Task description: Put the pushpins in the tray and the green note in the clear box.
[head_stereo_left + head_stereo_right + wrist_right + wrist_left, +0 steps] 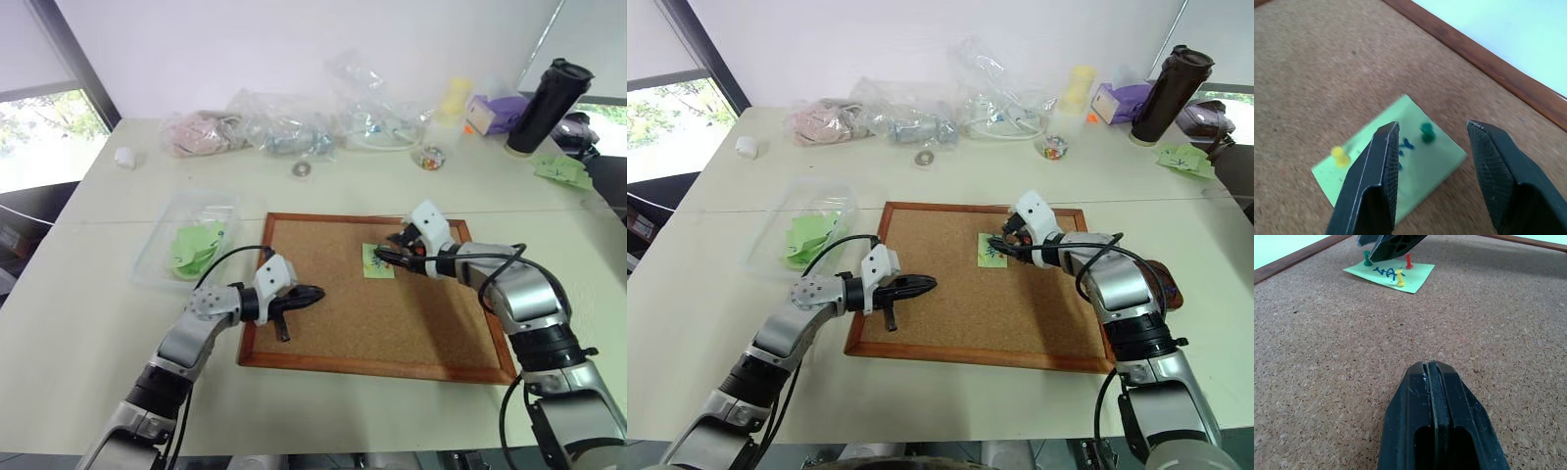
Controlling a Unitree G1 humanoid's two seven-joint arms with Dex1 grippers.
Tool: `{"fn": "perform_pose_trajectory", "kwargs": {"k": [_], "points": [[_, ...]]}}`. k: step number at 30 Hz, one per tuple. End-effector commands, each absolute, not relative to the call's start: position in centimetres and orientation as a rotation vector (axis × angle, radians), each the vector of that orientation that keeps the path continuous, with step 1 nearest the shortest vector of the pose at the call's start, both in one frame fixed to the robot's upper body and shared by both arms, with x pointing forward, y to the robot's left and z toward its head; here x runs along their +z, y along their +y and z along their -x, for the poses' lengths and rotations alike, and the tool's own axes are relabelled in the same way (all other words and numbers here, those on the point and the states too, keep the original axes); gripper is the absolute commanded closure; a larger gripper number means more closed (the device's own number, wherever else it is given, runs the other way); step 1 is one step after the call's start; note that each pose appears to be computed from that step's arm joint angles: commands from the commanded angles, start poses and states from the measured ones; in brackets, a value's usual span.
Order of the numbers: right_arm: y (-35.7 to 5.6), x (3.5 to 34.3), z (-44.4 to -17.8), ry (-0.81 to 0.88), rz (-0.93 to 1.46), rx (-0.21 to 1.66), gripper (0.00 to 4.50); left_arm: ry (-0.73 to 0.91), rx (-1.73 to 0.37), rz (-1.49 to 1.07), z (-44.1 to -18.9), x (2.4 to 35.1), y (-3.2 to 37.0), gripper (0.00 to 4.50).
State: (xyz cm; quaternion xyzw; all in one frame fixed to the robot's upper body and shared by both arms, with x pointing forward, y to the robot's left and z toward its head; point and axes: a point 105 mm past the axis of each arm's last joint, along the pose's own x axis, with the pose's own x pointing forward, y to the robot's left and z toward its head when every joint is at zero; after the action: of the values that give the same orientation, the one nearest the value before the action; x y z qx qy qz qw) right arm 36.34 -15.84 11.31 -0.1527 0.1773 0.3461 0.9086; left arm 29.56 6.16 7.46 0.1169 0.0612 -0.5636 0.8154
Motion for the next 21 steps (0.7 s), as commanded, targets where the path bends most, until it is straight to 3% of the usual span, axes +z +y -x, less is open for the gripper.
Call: {"fn": "perform_pose_trajectory", "kwargs": {"k": [1, 3, 8, 16, 21], "points": [[-15.5, 12.0, -36.8, 0.337, 0.334, 0.727, 3.54, 0.217, -1.185, -0.242, -29.1, 5.4, 6.2, 4.50], [-15.7, 11.7, -36.8, 0.346, 0.339, 0.723, 4.47, 0.217, -1.182, -0.241, -29.0, 5.4, 6.2, 4.50], [-15.9, 11.9, -36.8, 0.336, 0.344, 0.720, 4.47, 0.219, -1.176, -0.240, -29.0, 5.4, 6.3, 4.50], [-15.8, 15.2, -36.6, 0.212, 0.295, 0.709, 4.47, 0.237, -1.191, -0.239, -28.7, 5.1, 6.2, 4.50], [-18.1, 19.4, -34.9, 0.105, 0.204, 0.628, 4.47, 0.238, -1.198, -0.239, -28.7, 5.0, 6.1, 4.50]]}}
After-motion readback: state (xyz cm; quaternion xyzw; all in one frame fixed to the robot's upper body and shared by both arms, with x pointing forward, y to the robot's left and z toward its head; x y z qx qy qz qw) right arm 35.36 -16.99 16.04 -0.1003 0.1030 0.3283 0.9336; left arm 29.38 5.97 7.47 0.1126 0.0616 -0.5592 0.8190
